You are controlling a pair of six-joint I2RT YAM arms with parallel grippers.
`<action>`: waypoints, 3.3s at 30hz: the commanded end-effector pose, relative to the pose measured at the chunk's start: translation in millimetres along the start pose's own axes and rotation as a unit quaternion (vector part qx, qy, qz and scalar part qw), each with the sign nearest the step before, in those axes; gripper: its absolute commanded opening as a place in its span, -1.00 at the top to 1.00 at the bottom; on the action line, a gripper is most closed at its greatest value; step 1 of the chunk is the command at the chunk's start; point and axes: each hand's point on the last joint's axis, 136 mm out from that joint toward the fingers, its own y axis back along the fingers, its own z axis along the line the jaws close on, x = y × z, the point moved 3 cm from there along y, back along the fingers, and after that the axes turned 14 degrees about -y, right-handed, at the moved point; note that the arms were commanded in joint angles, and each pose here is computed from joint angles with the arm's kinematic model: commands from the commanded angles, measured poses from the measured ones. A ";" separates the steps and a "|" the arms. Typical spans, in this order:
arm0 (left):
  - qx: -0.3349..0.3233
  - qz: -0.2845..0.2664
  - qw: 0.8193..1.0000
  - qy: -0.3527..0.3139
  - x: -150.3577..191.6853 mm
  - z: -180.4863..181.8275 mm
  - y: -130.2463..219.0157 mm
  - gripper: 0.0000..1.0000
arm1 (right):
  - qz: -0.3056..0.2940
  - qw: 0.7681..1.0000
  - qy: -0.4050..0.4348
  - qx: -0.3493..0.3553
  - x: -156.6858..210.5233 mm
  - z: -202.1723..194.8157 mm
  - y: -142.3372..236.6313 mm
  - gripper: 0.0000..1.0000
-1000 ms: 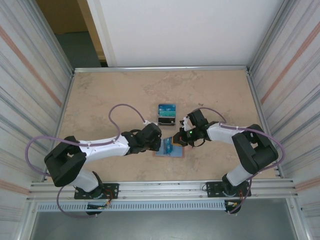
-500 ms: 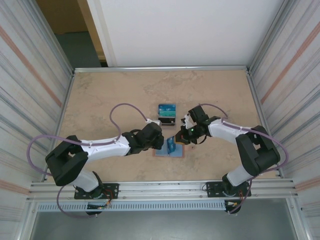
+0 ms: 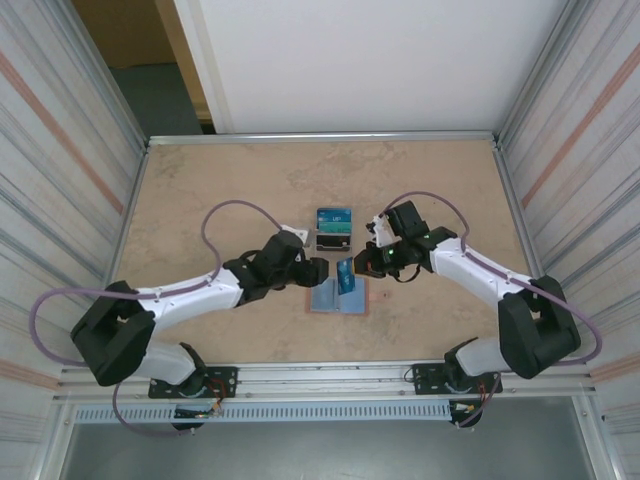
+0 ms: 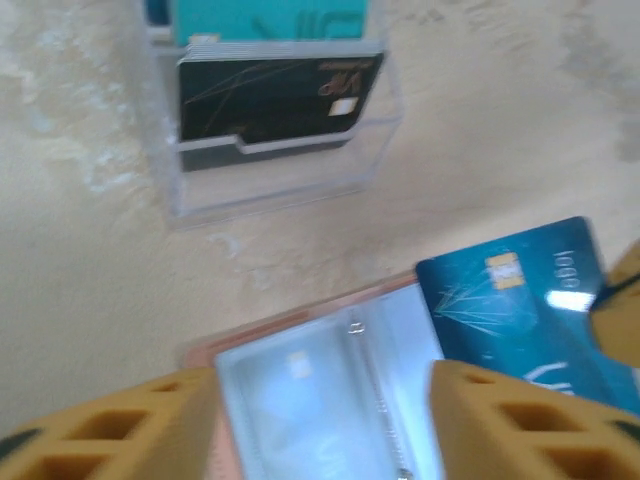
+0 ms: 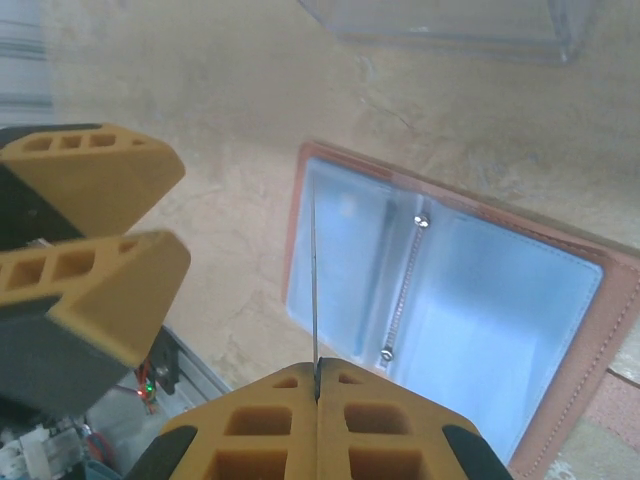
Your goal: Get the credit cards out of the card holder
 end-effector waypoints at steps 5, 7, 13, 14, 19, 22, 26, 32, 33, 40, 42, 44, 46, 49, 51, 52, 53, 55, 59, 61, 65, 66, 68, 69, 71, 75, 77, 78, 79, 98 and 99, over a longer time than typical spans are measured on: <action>0.163 -0.043 0.975 -0.143 -41.6 -24.4 35.7 -0.72 | -0.013 0.993 0.105 -0.055 3.0 42.7 30.4 1.00; 0.175 -0.047 0.969 -0.167 -48.7 -26.1 41.4 -0.73 | -0.013 0.989 0.131 -0.061 7.4 51.5 35.2 1.00; 0.245 -0.040 0.936 -0.250 -53.6 -44.8 51.7 -0.74 | -0.001 0.974 0.210 -0.086 27.0 81.1 44.2 1.00; 0.254 -0.038 0.931 -0.260 -54.0 -46.9 52.8 -0.74 | 0.002 0.972 0.219 -0.089 30.1 84.6 44.4 1.00; 0.291 -0.020 0.914 -0.284 -50.7 -53.1 56.8 -0.64 | 0.011 0.967 0.239 -0.090 36.1 92.1 43.7 1.00; 0.302 -0.013 0.910 -0.284 -47.0 -52.7 60.6 -0.53 | 0.010 0.966 0.241 -0.091 36.0 93.9 44.5 1.00; 0.300 -0.007 0.912 -0.278 -41.7 -45.9 62.2 -0.29 | 0.014 0.965 0.244 -0.096 38.2 94.8 43.9 1.00; 0.328 -0.011 0.907 -0.266 -41.3 -48.6 64.1 0.22 | 0.018 0.961 0.250 -0.112 41.1 99.6 45.9 1.00; 0.334 -0.011 0.905 -0.263 -41.9 -49.9 63.6 0.32 | 0.020 0.960 0.251 -0.118 42.0 101.2 45.9 1.00; 0.368 -0.028 0.894 -0.253 -51.4 -59.8 68.7 1.00 | 0.002 0.960 0.253 -0.123 36.4 105.2 47.2 1.00; 0.368 -0.035 0.895 -0.251 -52.7 -60.3 71.9 1.00 | -0.015 0.961 0.249 -0.119 31.3 103.8 50.0 0.89; 0.361 -0.047 0.897 -0.249 -55.8 -60.4 75.5 1.00 | -0.037 0.963 0.241 -0.119 25.1 101.7 54.5 0.61; 0.342 -0.060 0.905 -0.248 -58.6 -58.1 79.2 1.00 | -0.067 0.963 0.230 -0.124 18.4 99.8 62.6 0.37; 0.291 -0.100 0.921 -0.237 -67.9 -51.0 86.9 1.00 | -0.129 0.959 0.215 -0.133 9.4 99.0 77.5 0.17; 0.259 -0.134 0.932 -0.217 -74.1 -45.2 93.1 1.00 | -0.177 0.953 0.203 -0.136 4.6 97.3 86.3 0.11; 0.247 -0.156 0.934 -0.205 -78.1 -43.0 97.8 1.00 | -0.199 0.949 0.195 -0.144 3.0 96.6 90.7 0.03; 0.238 -0.175 0.936 -0.191 -81.6 -41.4 101.6 1.00 | -0.211 0.948 0.187 -0.150 1.2 94.2 90.1 -0.05; 0.226 -0.218 0.936 -0.159 -89.8 -38.5 110.6 1.00 | -0.246 0.937 0.178 -0.175 2.7 95.5 101.9 -0.15; 0.216 -0.277 0.931 -0.099 -95.6 -31.7 121.0 1.00 | -0.258 0.926 0.161 -0.224 7.1 98.1 106.3 -0.34; 0.216 -0.298 0.927 -0.075 -97.6 -29.4 125.5 1.00 | -0.249 0.919 0.167 -0.255 11.7 104.8 107.8 -0.38; 0.227 -0.333 0.914 -0.042 -102.9 -28.9 134.9 1.00 | -0.228 0.912 0.180 -0.290 17.9 114.0 106.1 -0.39; 0.230 -0.341 0.911 -0.035 -104.9 -28.8 137.2 1.00 | -0.222 0.911 0.183 -0.296 19.0 116.1 104.8 -0.39; 0.240 -0.352 0.904 -0.023 -107.9 -29.8 141.3 1.00 | -0.215 0.907 0.190 -0.307 19.8 121.5 104.1 -0.36; 0.244 -0.358 0.901 -0.018 -109.2 -30.1 143.1 1.00 | -0.211 0.905 0.194 -0.314 20.3 124.8 103.6 -0.34; 0.252 -0.364 0.897 -0.010 -111.3 -31.1 145.7 1.00 | -0.203 0.901 0.202 -0.327 21.9 130.8 103.1 -0.31; 0.261 -0.366 0.893 0.001 -112.4 -31.6 145.2 1.00 | -0.191 0.899 0.214 -0.331 20.8 140.6 97.1 -0.23; 0.266 -0.364 0.893 0.003 -112.0 -32.3 143.9 1.00 | -0.185 0.898 0.218 -0.335 19.9 145.7 94.0 -0.18; 0.269 -0.361 0.893 0.002 -111.7 -33.0 142.5 1.00 | -0.181 0.897 0.220 -0.339 19.8 148.9 93.1 -0.15; 0.271 -0.360 0.893 0.003 -111.4 -33.6 141.6 1.00 | -0.178 0.896 0.223 -0.341 19.6 151.8 91.8 -0.14; 0.217 -0.277 0.932 -0.082 -103.1 -36.9 142.1 0.09 | -0.133 0.900 0.283 -0.303 26.7 162.9 84.9 1.00; 0.209 -0.268 0.935 -0.100 -103.5 -37.7 145.6 -0.04 | -0.131 0.901 0.290 -0.295 28.4 161.0 85.4 1.00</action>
